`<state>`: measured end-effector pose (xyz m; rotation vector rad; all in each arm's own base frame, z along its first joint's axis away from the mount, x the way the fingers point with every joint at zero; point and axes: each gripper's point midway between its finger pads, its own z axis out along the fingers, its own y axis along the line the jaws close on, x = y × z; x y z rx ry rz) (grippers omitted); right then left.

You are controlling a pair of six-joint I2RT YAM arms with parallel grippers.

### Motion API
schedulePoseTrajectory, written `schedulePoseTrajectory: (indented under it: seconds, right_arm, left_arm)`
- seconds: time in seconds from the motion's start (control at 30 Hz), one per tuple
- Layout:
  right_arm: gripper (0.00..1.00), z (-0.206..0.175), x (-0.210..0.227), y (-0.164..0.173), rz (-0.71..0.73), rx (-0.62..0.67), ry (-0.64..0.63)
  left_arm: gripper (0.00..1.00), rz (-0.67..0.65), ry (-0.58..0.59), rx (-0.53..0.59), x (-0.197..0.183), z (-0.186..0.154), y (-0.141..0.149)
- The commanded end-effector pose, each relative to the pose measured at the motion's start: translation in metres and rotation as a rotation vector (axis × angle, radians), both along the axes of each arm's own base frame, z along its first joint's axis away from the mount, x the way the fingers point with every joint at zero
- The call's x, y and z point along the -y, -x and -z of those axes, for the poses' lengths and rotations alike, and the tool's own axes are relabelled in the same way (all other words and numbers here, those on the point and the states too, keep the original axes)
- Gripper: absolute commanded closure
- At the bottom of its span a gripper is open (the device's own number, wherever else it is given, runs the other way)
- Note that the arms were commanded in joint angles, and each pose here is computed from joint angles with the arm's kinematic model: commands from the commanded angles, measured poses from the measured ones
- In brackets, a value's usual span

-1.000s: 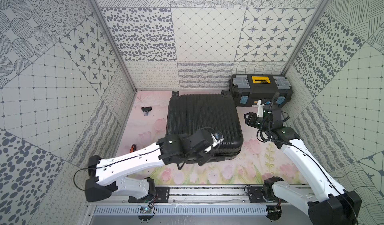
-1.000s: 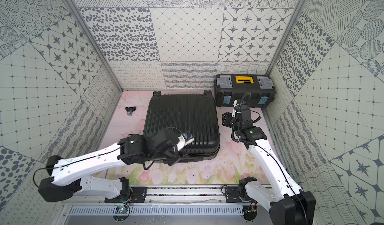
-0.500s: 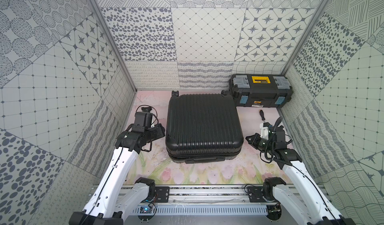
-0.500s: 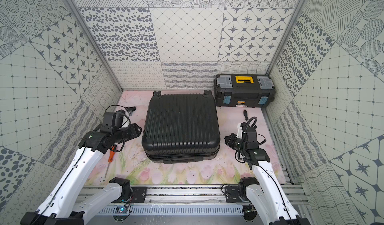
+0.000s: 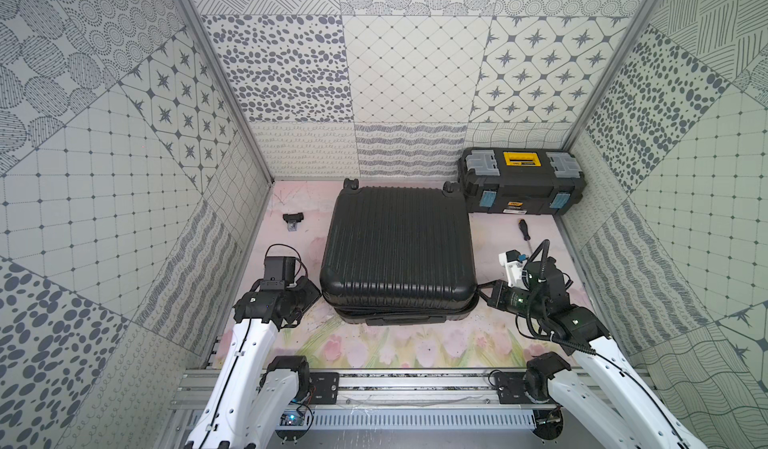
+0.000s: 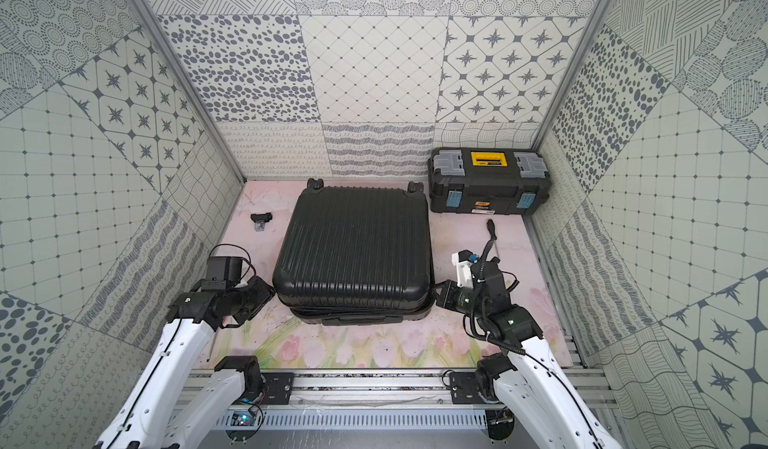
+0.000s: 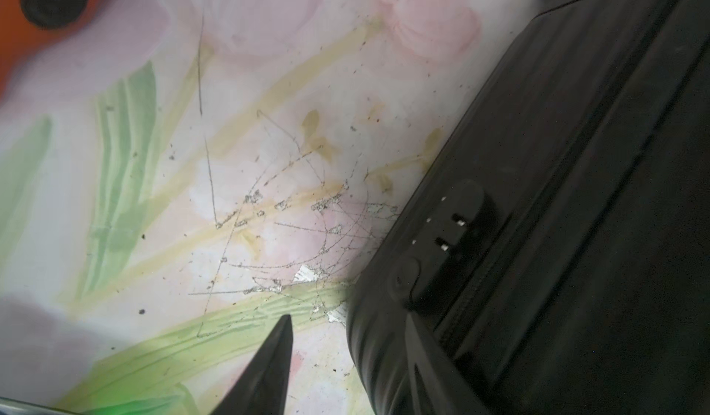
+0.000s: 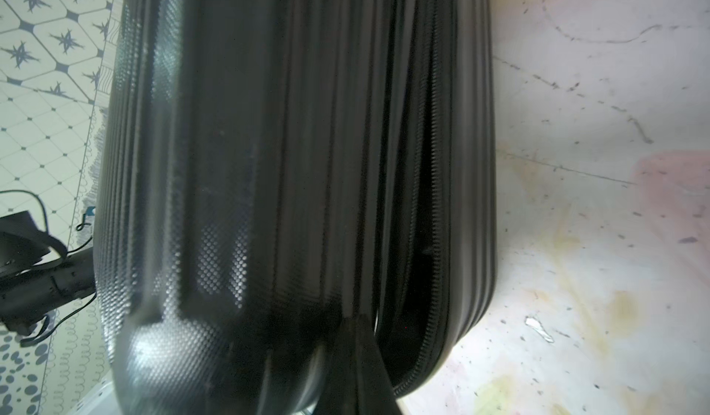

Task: Open the suitcase zippers
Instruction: Open the suitcase at the center of the board.

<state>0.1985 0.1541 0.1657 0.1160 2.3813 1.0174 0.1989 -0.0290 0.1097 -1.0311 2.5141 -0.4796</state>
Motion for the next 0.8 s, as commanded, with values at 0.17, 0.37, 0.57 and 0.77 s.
schedulePoseTrajectory:
  seconds: [0.17,0.37,0.57,0.77]
  right_arm:
    - [1.00,-0.025,-0.015,-0.009,-0.038,0.071,-0.048]
    - [1.00,-0.018,-0.015,-0.006,-0.053,0.063,-0.041]
    - [1.00,-0.015,-0.016,-0.005,-0.056,0.057,-0.046]
    - [1.00,-0.014,-0.019,-0.008,-0.071,0.048,-0.044]
  left_arm:
    - [0.72,-0.102,0.330,0.110,0.035,0.011,-0.013]
    - [0.69,-0.094,0.355,0.276,0.035,-0.013,-0.038]
    - [0.80,-0.049,0.506,0.445,0.052,-0.048,-0.062]
    - [0.98,0.011,0.508,0.513,0.058,-0.075,-0.068]
